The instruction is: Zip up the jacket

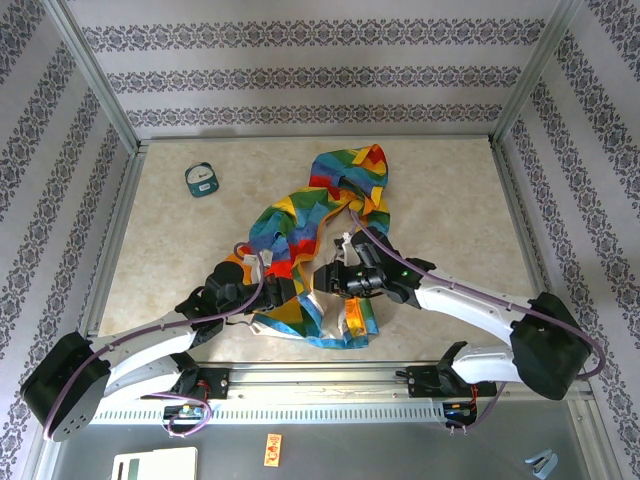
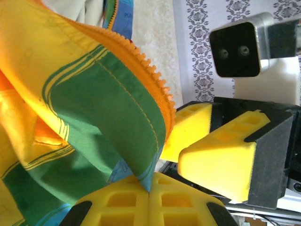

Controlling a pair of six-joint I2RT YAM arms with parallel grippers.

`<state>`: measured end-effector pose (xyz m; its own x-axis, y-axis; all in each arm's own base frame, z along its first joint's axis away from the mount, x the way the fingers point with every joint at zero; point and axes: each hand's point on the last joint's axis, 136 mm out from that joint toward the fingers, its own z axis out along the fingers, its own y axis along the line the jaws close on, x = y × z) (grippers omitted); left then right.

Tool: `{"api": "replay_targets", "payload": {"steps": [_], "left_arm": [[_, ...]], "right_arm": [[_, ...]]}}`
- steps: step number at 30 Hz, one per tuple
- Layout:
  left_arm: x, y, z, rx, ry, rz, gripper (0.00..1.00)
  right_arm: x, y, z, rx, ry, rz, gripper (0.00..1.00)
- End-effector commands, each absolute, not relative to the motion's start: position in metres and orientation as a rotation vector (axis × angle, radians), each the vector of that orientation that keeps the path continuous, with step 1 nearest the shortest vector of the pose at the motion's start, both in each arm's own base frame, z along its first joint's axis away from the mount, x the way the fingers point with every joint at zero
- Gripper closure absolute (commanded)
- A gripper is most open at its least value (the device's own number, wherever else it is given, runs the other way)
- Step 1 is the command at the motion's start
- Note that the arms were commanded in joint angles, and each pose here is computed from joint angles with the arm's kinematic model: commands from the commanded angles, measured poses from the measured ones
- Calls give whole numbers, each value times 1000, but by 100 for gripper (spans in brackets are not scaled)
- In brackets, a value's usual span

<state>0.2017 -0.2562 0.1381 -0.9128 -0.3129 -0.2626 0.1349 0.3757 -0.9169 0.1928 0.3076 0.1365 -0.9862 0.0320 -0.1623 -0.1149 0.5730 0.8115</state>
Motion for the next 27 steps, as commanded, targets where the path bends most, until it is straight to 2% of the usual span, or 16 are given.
{"api": "replay_targets", "payload": {"steps": [1,14,18,24,27], "left_arm": [[199,-260,152,-65,2181,-1613,100],[199,-261,151,-58,2189,-1613,100],[200,-261,150,-62,2191,-1610,100],[202,-259,147,-79,2201,-1603,100],[202,-259,147,-84,2201,-1601,98]], "right_arm": [[192,320,141,-87,2603,1507,66],[186,326,142,-126,2610,1559,73],[185,328,143,-133,2608,1572,81],[185,328,145,-133,2595,1579,100],[186,328,146,-130,2588,1572,100]]}}
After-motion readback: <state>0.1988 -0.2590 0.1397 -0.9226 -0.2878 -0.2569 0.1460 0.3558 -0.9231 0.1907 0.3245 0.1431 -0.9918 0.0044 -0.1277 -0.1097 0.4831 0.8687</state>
